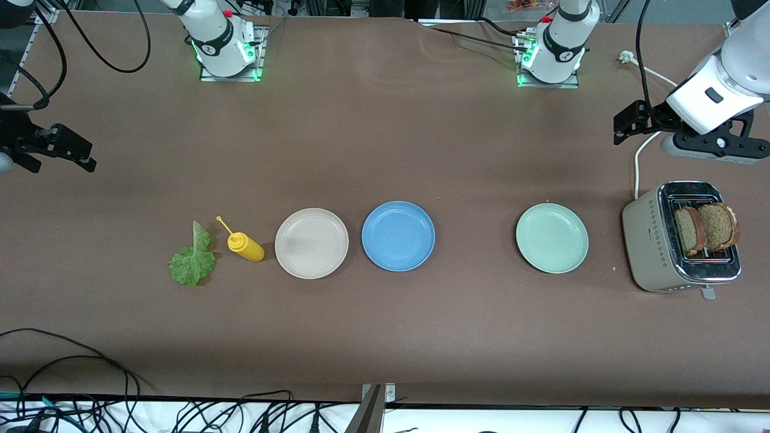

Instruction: Make sandwich in blue plate with both arms

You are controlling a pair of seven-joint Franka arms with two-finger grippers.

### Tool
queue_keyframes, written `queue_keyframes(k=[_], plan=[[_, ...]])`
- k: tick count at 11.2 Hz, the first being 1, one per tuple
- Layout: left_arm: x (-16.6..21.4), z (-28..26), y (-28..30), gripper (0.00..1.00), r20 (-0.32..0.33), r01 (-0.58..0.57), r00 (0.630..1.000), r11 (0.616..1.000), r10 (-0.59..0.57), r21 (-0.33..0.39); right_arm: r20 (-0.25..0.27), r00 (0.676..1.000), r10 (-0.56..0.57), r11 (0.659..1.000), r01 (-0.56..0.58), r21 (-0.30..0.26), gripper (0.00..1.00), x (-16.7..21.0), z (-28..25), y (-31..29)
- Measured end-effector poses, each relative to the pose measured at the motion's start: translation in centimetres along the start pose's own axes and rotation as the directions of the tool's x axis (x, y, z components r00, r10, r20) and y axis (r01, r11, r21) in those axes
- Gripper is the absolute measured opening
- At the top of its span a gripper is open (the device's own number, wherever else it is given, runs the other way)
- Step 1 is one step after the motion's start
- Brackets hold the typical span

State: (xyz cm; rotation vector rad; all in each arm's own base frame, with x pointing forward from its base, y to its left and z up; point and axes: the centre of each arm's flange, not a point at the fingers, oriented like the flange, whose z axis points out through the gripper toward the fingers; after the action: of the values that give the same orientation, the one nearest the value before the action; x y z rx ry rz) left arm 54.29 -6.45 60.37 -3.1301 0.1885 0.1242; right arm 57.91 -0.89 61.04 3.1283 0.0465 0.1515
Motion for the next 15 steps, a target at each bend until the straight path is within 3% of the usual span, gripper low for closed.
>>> queue_keyframes(k=[15], plan=[[0.4,1.2,-3.6,1.00,0.033,0.063,0.997,0.998,-0.063,-0.008,0.008,1.000,0.000,1.000,0.000,0.000,1.00,-0.1,0.1,0.0]])
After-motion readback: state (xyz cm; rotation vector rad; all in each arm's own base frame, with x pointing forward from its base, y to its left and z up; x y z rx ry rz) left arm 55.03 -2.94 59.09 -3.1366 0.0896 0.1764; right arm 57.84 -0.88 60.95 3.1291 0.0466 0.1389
